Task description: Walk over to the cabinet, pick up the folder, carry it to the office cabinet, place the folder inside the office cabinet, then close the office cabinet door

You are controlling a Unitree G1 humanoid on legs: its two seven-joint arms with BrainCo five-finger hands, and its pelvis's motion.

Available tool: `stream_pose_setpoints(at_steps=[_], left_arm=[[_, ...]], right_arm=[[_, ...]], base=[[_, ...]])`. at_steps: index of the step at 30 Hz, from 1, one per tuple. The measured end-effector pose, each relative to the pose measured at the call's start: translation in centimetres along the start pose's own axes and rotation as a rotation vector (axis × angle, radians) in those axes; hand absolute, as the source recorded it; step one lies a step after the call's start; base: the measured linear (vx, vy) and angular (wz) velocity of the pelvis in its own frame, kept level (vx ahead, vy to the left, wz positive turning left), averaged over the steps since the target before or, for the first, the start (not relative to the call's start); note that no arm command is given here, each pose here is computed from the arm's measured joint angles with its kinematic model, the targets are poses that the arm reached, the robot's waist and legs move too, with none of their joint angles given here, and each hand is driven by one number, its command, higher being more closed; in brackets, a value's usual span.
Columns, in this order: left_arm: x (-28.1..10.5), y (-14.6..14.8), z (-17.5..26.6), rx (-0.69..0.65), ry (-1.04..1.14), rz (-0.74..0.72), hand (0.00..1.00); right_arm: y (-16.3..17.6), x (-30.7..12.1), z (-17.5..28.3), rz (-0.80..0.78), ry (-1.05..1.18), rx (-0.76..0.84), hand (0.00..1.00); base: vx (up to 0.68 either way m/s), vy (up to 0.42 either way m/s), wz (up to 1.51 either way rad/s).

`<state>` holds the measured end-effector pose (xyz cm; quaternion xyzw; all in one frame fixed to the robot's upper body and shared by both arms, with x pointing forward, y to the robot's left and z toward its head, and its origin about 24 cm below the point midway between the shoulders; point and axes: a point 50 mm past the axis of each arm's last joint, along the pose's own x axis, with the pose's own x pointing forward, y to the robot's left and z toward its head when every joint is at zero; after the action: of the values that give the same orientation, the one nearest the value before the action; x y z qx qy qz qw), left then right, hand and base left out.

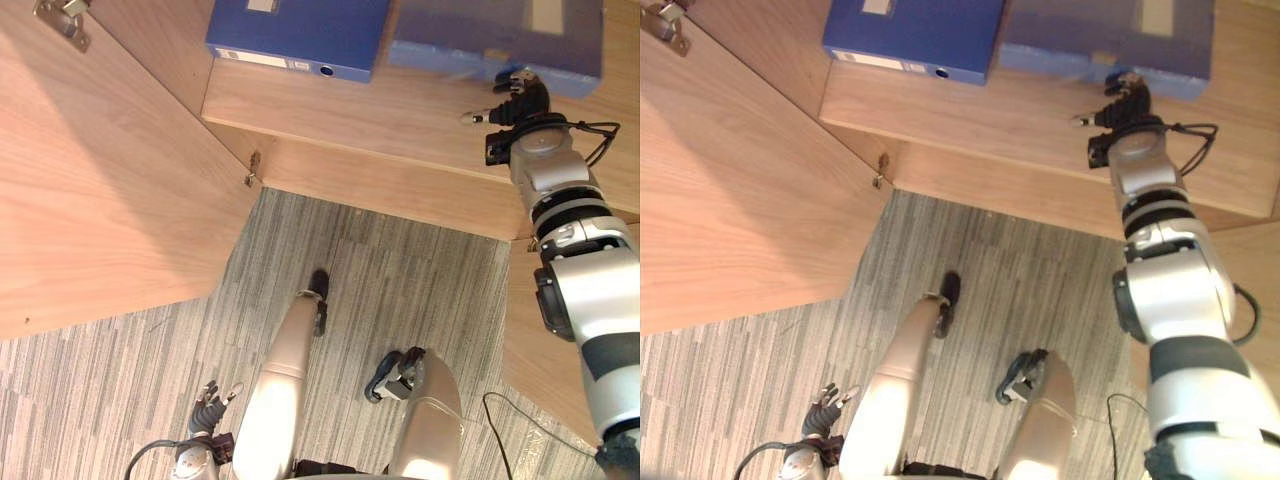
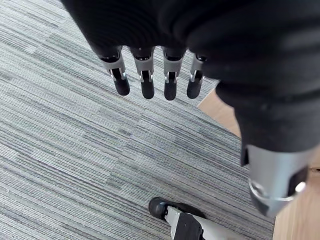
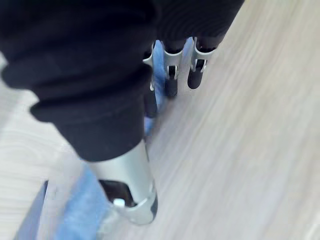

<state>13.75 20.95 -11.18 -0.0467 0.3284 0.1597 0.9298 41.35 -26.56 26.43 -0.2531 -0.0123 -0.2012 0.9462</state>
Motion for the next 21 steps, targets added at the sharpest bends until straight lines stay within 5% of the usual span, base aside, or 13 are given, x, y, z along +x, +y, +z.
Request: stream_pose_setpoints(at_steps=[8, 13, 16, 21], left_arm=[[-0.2, -0.4, 1.3, 0.018, -0.059, -0.045, 0.0], [-0.5, -0.5, 1.6, 0.02, -0.077, -0.067, 0.0], [-0.5, -0.4, 1.5, 0.018, -0.07, -0.065, 0.0], [-0.1, 0.1, 0.7, -0.036, -0.025, -0.026, 0.0]], right_arm=[[-5.3, 0.2, -2.1, -0.09, 0.063, -0.268, 0.0], [-5.7, 0.1, -2.2, -0.094, 0.061, -0.403, 0.0], [-3.8, 0.2, -1.6, -0.023, 0.027, -0.428, 0.0], [4.2, -0.8, 1.0, 0.191, -0.098, -0.387, 0.0]], base=[[-0.01, 0.001, 0.01], [0.0, -0.006, 0.0], [-0.01, -0.027, -0.18], [-0.05, -0.019, -0.29]])
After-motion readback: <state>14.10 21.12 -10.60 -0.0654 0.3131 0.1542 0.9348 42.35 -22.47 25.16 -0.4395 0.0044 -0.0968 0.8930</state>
